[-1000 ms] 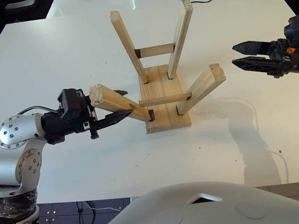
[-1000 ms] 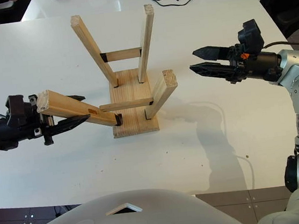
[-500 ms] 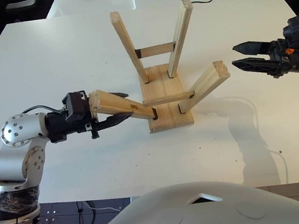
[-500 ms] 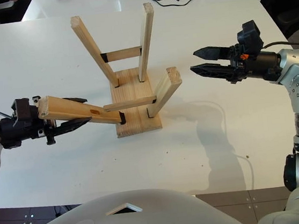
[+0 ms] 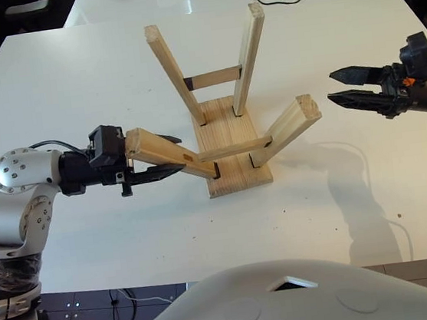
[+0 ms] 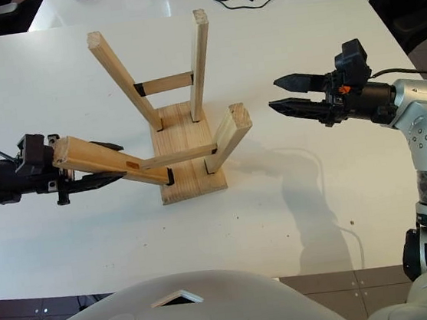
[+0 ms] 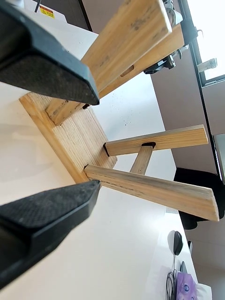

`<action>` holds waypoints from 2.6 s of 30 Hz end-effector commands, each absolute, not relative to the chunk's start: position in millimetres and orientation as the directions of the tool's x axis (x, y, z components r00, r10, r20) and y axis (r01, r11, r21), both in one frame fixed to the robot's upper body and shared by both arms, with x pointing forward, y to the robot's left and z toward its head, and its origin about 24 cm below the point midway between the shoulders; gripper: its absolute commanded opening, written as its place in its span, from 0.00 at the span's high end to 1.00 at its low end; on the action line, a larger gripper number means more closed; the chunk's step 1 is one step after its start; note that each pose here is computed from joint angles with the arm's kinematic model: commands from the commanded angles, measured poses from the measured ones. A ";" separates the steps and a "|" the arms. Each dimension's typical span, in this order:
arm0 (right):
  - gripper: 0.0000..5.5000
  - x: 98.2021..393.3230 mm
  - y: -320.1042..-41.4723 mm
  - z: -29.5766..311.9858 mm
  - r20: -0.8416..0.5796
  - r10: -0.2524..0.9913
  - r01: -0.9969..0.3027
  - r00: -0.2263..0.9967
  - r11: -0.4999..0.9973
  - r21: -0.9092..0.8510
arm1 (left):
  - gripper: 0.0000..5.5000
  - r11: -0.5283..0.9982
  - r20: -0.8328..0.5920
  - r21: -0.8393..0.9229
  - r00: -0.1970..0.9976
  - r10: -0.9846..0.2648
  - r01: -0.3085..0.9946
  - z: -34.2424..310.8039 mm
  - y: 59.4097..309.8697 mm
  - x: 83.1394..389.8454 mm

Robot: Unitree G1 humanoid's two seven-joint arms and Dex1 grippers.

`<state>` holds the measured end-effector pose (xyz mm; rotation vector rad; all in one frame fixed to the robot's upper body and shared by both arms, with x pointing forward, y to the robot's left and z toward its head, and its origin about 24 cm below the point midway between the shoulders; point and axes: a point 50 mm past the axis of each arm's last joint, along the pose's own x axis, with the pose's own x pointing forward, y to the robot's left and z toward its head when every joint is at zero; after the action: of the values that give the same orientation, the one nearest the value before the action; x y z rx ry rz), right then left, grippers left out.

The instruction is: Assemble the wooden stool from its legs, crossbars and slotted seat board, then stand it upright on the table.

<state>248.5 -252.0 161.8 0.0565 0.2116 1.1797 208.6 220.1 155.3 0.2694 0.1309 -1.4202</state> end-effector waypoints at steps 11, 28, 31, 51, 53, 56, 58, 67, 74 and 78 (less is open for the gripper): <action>0.47 233.6 -234.3 156.1 -0.105 0.929 -0.915 0.355 0.368 0.163 | 0.63 0.002 -0.419 0.082 0.037 -0.907 0.997 153.8 205.5 195.1; 0.47 231.6 -219.1 153.5 -0.078 0.932 -0.917 0.355 0.363 0.167 | 0.63 0.031 -0.385 0.157 0.090 -0.918 0.987 150.3 188.9 201.8; 0.47 237.0 -214.5 159.1 -0.043 0.920 -0.909 0.389 0.391 0.143 | 0.63 0.058 -0.411 0.130 0.107 -0.905 0.990 143.0 184.8 210.8; 0.47 226.0 -145.6 248.6 0.307 0.750 -0.760 0.586 0.640 -0.111 | 0.63 0.326 -0.460 0.080 0.325 -0.826 0.942 125.7 163.8 247.4; 0.47 221.0 -131.2 243.1 0.296 0.761 -0.777 0.577 0.623 -0.089 | 0.63 0.337 -0.465 0.078 0.333 -0.820 0.938 122.8 160.9 248.7; 0.47 223.2 -117.7 232.8 0.262 0.739 -0.749 0.620 0.657 -0.080 | 0.63 0.339 -0.475 0.075 0.332 -0.815 0.938 120.9 157.8 248.7; 0.47 225.6 -109.8 223.2 0.226 0.735 -0.742 0.639 0.667 -0.071 | 0.63 0.340 -0.481 0.072 0.331 -0.812 0.938 121.0 157.5 249.2; 0.47 243.5 -80.7 95.2 -0.189 0.651 -0.663 0.735 0.749 -0.002 | 0.63 0.326 -0.506 0.068 0.314 -0.803 0.943 123.8 156.5 255.5; 0.47 233.3 -77.5 45.0 -0.348 0.610 -0.672 0.712 0.736 -0.082 | 0.63 0.320 -0.526 0.069 0.307 -0.793 0.945 125.6 158.1 260.1; 0.47 235.8 -74.2 73.8 -0.207 0.677 -0.703 0.706 0.706 -0.088 | 0.63 0.321 -0.544 0.067 0.304 -0.782 0.945 121.2 159.3 261.6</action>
<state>246.6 -68.6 99.6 -0.1561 0.0192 0.7207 262.4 144.9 152.4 0.3827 0.2434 -1.2486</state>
